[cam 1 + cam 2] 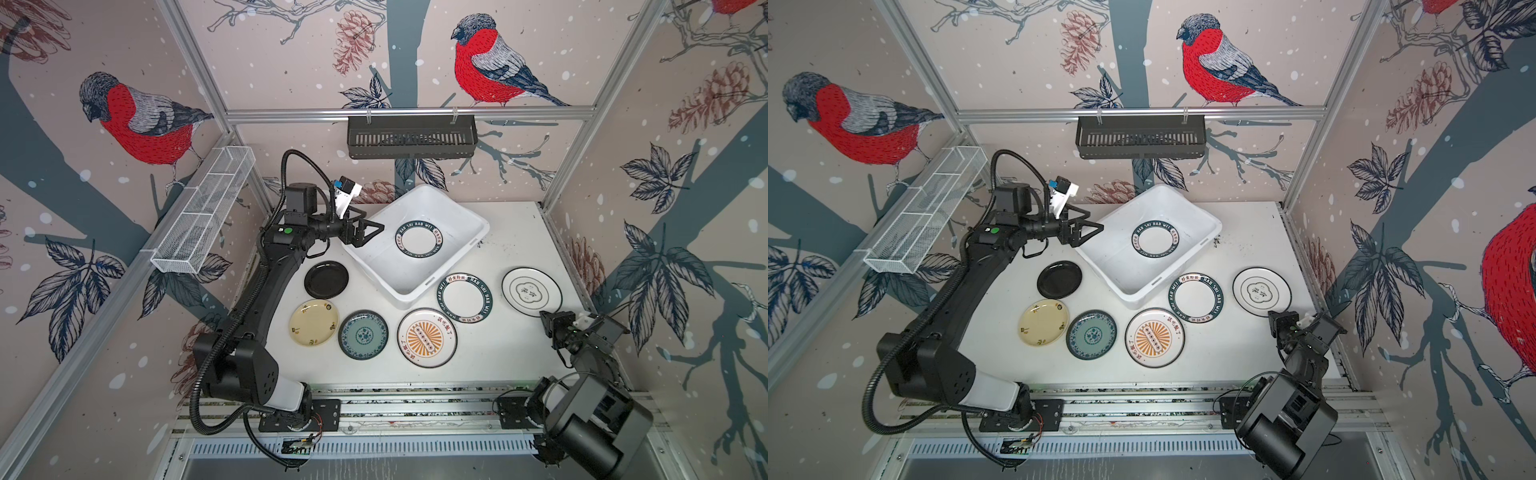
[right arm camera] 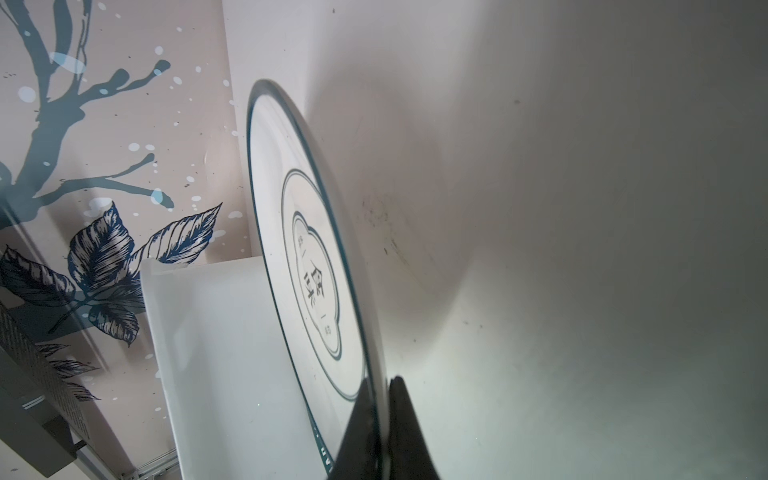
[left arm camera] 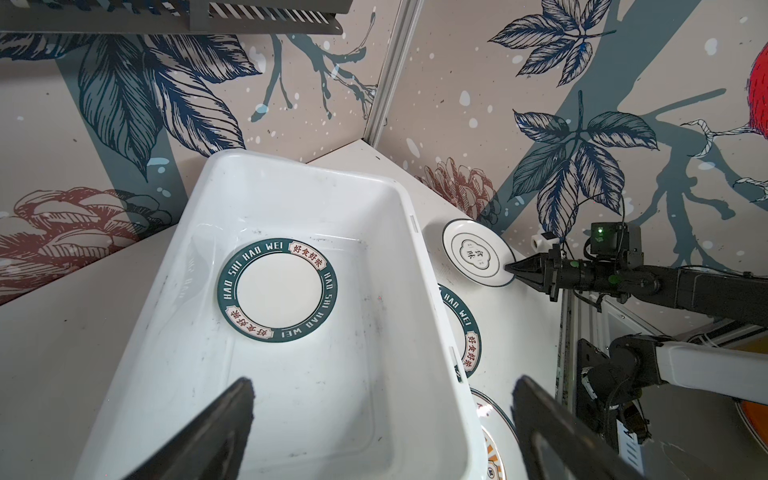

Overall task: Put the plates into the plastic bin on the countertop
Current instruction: 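Lift the green-ringed plate with the right gripper and carry it over the bin, then lower the green-ringed plate onto the plate in the bin with the right gripper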

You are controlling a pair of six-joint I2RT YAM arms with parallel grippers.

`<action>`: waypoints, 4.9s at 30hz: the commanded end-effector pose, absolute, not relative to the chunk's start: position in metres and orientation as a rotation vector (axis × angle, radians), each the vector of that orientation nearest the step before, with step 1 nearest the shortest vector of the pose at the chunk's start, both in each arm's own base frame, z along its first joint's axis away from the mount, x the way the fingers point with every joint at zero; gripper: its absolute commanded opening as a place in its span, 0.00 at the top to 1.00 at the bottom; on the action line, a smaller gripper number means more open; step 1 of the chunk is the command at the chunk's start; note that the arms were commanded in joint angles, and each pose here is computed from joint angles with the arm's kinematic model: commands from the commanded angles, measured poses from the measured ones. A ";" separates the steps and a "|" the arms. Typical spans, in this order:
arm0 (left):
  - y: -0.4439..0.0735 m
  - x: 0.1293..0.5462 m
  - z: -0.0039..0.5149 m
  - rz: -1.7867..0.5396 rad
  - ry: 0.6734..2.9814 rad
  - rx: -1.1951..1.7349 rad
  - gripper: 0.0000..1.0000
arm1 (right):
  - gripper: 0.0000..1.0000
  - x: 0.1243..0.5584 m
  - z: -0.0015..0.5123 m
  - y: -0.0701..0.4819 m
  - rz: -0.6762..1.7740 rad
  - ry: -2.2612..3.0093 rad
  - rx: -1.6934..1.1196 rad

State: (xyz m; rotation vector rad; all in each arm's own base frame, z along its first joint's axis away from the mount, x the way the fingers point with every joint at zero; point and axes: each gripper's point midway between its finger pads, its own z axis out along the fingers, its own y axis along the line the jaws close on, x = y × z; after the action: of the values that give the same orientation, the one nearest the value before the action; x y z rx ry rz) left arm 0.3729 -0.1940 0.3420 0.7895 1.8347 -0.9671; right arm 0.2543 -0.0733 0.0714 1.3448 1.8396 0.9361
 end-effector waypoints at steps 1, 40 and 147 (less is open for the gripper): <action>-0.196 0.375 0.350 -0.957 1.802 0.798 0.04 | 0.99 0.263 0.093 -0.074 0.956 1.819 1.288; -0.191 0.377 0.369 -0.891 1.796 0.782 0.05 | 0.99 0.456 0.292 0.116 1.027 1.969 0.460; -0.190 0.366 0.365 -0.904 1.804 0.793 0.05 | 0.84 0.547 0.090 0.224 0.855 2.625 0.166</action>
State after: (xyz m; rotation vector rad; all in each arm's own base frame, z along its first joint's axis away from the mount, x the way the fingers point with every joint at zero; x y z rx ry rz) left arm 0.3701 -0.1875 0.3598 0.7644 1.8408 -0.8938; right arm 0.5470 0.2257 0.0937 0.1500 2.6155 0.8678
